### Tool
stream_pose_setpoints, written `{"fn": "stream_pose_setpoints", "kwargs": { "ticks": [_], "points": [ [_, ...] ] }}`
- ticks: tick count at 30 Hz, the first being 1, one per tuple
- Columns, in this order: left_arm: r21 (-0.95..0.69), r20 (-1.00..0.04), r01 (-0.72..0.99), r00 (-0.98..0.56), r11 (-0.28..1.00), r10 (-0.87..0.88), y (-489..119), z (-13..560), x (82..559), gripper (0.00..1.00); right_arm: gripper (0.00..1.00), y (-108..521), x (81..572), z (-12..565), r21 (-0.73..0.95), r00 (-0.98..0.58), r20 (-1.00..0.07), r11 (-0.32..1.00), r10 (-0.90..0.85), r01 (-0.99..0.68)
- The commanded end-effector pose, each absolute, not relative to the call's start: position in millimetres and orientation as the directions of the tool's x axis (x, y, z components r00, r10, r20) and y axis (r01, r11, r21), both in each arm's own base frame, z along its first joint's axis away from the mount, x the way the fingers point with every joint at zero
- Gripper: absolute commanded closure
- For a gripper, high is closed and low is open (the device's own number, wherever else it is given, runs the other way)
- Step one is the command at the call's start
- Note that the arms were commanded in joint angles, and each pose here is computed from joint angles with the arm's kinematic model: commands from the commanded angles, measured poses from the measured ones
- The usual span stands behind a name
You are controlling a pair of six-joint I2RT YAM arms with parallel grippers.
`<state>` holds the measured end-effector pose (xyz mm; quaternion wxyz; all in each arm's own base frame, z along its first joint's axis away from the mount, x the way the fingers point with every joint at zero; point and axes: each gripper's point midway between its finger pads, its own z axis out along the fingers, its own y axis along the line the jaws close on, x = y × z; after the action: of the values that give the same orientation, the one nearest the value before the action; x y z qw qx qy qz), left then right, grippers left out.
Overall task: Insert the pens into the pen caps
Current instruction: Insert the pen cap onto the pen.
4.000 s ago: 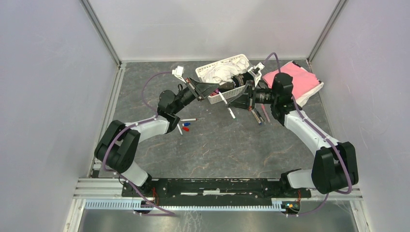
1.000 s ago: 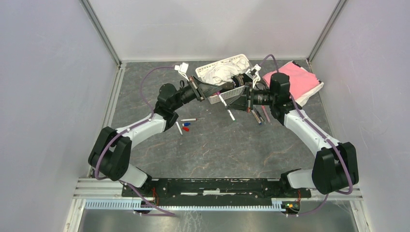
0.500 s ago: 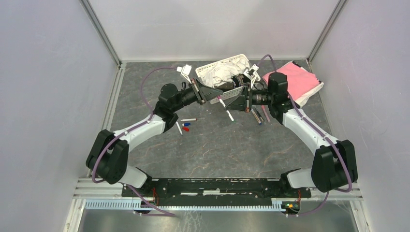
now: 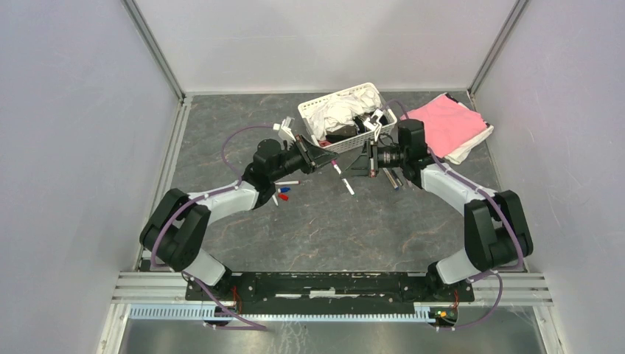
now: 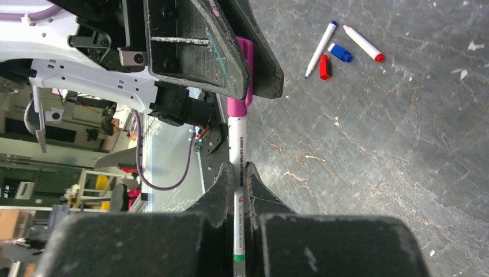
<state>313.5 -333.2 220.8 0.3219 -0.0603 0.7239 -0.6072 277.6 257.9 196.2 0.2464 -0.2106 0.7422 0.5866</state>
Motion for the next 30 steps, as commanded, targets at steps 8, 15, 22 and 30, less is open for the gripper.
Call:
{"fn": "stream_pose_setpoints", "kwargs": {
  "ticks": [8,15,22,30],
  "points": [
    [-0.990,-0.062,-0.006,-0.885,0.144,-0.462,-345.8,171.7,291.0,0.98,0.94,268.5,294.4,167.5,0.801,-0.832,-0.555,0.269,0.001,-0.535],
    [-0.994,0.003,-0.055,-0.881,0.098,-0.472,-342.5,162.0,291.7,0.98,0.74,267.5,288.0,161.8,0.821,-0.852,-0.524,0.268,-0.002,-0.505],
    [-0.989,-0.044,-0.028,-0.878,0.142,-0.476,-334.7,160.1,301.1,0.98,0.60,266.1,284.2,161.2,0.826,-0.859,-0.513,0.271,-0.006,-0.495],
    [-0.989,-0.099,0.028,-0.858,0.147,-0.503,-323.8,172.8,315.8,0.98,0.37,256.6,265.2,147.9,0.792,-0.846,-0.528,0.315,-0.076,-0.523]
  ]
}}
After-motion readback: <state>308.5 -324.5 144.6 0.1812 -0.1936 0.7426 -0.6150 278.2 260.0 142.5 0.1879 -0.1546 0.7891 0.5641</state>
